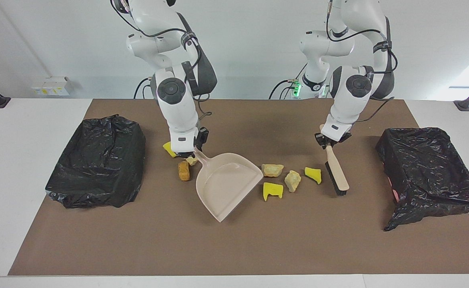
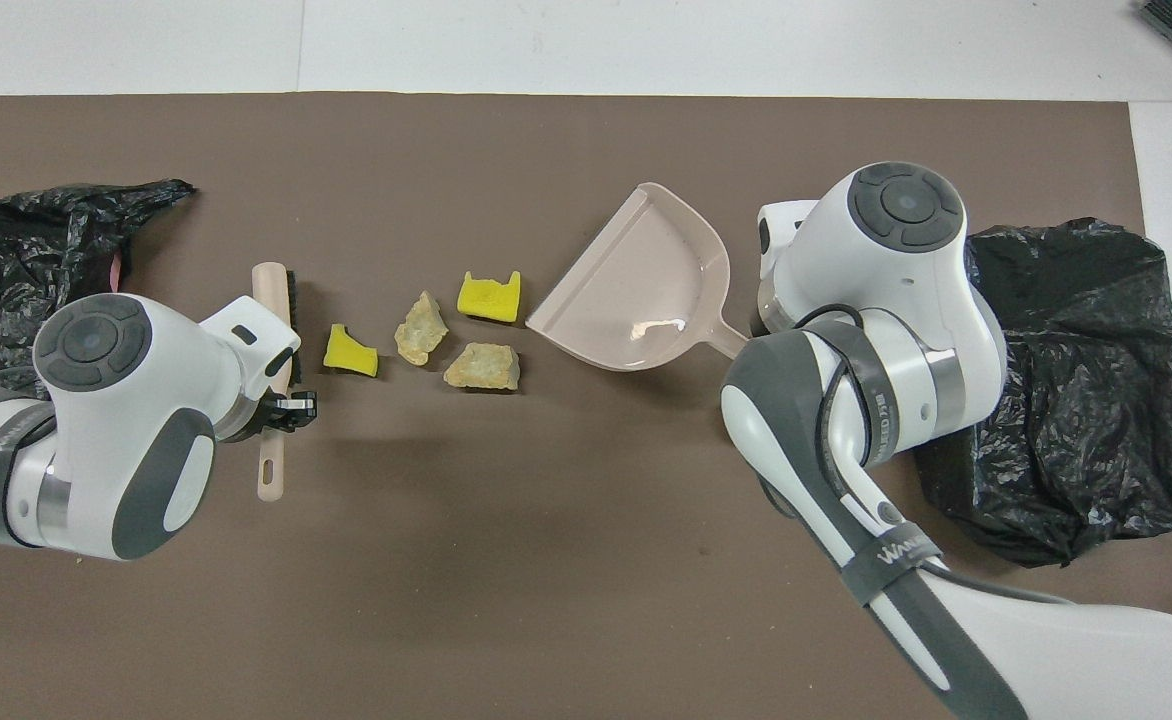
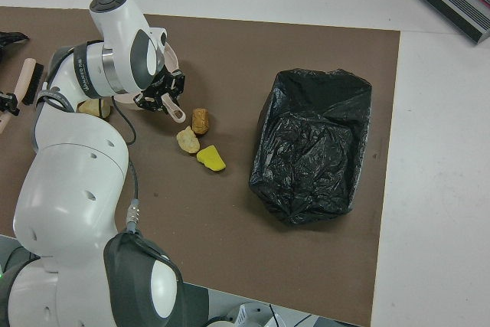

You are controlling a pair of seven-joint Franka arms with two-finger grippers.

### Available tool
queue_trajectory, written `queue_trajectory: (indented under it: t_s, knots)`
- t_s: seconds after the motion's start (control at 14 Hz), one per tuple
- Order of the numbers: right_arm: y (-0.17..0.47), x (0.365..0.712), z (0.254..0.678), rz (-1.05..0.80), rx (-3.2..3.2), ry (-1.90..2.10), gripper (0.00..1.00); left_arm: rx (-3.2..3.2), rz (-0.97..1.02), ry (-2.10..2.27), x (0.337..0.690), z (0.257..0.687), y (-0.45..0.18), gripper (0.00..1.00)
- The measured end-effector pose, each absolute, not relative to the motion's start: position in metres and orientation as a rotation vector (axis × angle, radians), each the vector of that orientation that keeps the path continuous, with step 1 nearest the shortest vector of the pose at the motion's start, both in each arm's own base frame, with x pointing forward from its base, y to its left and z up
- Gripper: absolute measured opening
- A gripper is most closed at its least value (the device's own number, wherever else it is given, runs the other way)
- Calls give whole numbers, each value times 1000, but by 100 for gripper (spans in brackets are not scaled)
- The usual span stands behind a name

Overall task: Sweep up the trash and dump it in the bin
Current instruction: 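Grasp the dustpan with the right gripper and set it beside the debris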

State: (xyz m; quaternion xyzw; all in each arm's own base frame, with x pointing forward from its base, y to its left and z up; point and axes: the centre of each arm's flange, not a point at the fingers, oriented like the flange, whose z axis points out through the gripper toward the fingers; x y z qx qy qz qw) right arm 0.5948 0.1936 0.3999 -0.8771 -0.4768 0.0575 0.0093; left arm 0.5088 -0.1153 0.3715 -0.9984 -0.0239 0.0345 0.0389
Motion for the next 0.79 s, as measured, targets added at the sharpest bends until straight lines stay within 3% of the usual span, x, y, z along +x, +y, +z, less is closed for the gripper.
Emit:
queue_trajectory:
  t_s: [0.29, 0.79]
  knots:
    - [221, 592, 374, 258, -2605, -1907, 32, -3058, 122, -81, 506, 367, -112, 26]
    - [244, 583, 369, 274, -2560, -1985, 32, -3073, 104, -22, 498, 348, -119, 26]
